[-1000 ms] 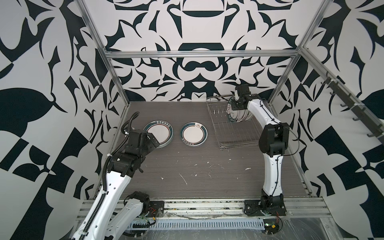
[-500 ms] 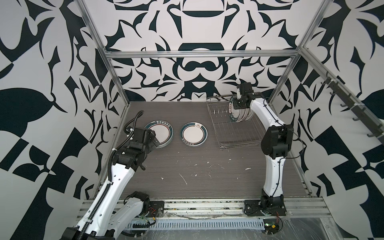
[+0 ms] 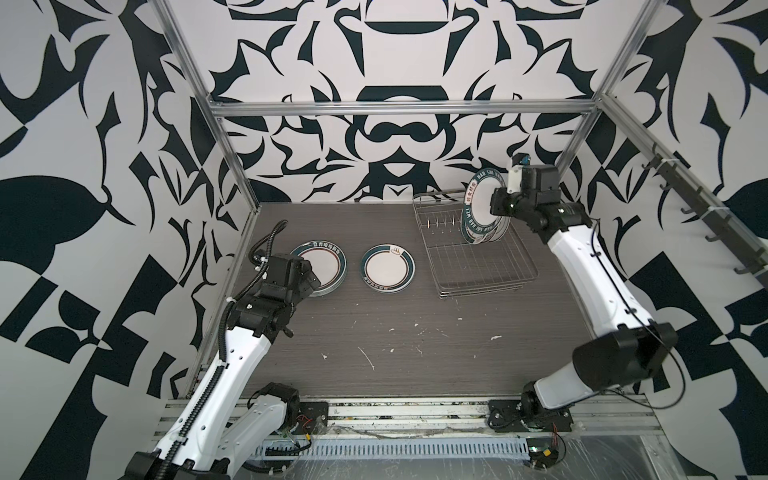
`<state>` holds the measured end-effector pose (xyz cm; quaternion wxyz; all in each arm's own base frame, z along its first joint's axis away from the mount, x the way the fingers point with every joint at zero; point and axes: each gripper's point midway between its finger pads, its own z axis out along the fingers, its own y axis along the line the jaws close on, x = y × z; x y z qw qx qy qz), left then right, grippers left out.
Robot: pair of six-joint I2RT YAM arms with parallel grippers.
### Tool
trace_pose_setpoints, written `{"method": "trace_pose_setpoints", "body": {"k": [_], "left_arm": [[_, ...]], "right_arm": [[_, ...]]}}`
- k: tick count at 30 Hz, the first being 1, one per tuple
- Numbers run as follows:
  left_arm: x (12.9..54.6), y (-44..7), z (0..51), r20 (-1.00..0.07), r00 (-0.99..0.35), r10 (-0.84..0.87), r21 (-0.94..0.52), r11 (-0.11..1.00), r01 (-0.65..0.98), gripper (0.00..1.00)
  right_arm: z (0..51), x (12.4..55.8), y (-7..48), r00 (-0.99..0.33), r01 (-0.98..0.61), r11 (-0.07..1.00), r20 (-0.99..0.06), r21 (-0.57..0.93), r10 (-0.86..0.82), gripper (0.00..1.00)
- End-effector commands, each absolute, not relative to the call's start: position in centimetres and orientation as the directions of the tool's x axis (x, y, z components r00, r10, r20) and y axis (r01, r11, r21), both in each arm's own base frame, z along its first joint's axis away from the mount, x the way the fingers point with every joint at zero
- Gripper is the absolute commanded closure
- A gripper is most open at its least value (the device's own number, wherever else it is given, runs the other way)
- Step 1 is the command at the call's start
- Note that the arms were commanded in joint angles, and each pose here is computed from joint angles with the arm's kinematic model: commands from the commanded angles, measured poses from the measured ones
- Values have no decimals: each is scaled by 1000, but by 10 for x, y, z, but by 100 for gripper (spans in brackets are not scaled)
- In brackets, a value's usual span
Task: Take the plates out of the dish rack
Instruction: 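Lift the HAO SHI HAO WEI plate out of the rack toward the left gripper, then grasp the plate rim with left gripper while right gripper releases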
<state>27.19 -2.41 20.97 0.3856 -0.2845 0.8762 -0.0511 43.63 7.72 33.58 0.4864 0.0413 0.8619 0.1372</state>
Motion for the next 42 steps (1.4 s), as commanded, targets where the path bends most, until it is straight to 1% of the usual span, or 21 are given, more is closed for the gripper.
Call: {"method": "trace_pose_setpoints", "body": {"k": [1, 4, 6, 8, 10, 13, 20, 23, 28, 30, 34, 35, 39, 42], "left_arm": [[281, -40, 206, -618, -569, -542, -358, 839, -410, 1], [291, -69, 201, -570, -616, -544, -457, 832, -313, 1], [295, -83, 198, -528, -636, -563, -516, 808, -286, 1], [299, -100, 196, -487, -664, -568, -579, 779, -241, 1], [302, -112, 196, -457, -683, -569, -624, 753, -209, 1], [303, -123, 193, -418, -711, -566, -658, 728, -193, 1], [303, -150, 205, -358, -744, -564, -774, 625, -101, 1], [300, -158, 209, -332, -757, -562, -807, 585, -80, 1], [297, -167, 216, -313, -768, -559, -847, 531, -41, 1], [296, -169, 218, -307, -769, -560, -861, 509, -27, 1], [296, -170, 215, -300, -772, -561, -862, 505, -33, 1], [297, -170, 215, -299, -771, -562, -862, 505, -33, 0], [300, -172, 214, -295, -779, -553, -863, 504, -31, 4], [300, -174, 216, -292, -784, -548, -867, 497, -24, 12]], "right_arm": [[360, 420, 112, -474, -175, 800, -761, 574, 442, 100], [340, 402, 133, -554, -170, 600, -579, 782, 598, 100], [329, 391, 147, -600, -154, 494, -478, 856, 641, 100], [319, 379, 158, -625, -134, 420, -405, 898, 667, 100], [310, 369, 167, -647, -106, 368, -345, 924, 680, 100], [295, 353, 189, -700, -66, 306, -263, 950, 664, 100], [278, 334, 252, -779, -81, 290, -242, 953, 578, 100], [273, 331, 280, -809, -96, 261, -228, 961, 542, 100], [265, 326, 325, -848, -109, 243, -217, 964, 483, 100], [263, 326, 338, -860, -106, 214, -198, 971, 470, 100], [269, 324, 364, -888, -111, 99, -143, 989, 437, 100], [268, 323, 369, -896, -106, 85, -132, 991, 425, 100], [271, 318, 384, -909, -113, 65, -130, 991, 396, 100], [274, 314, 393, -918, -125, 64, -139, 990, 371, 100]]}}
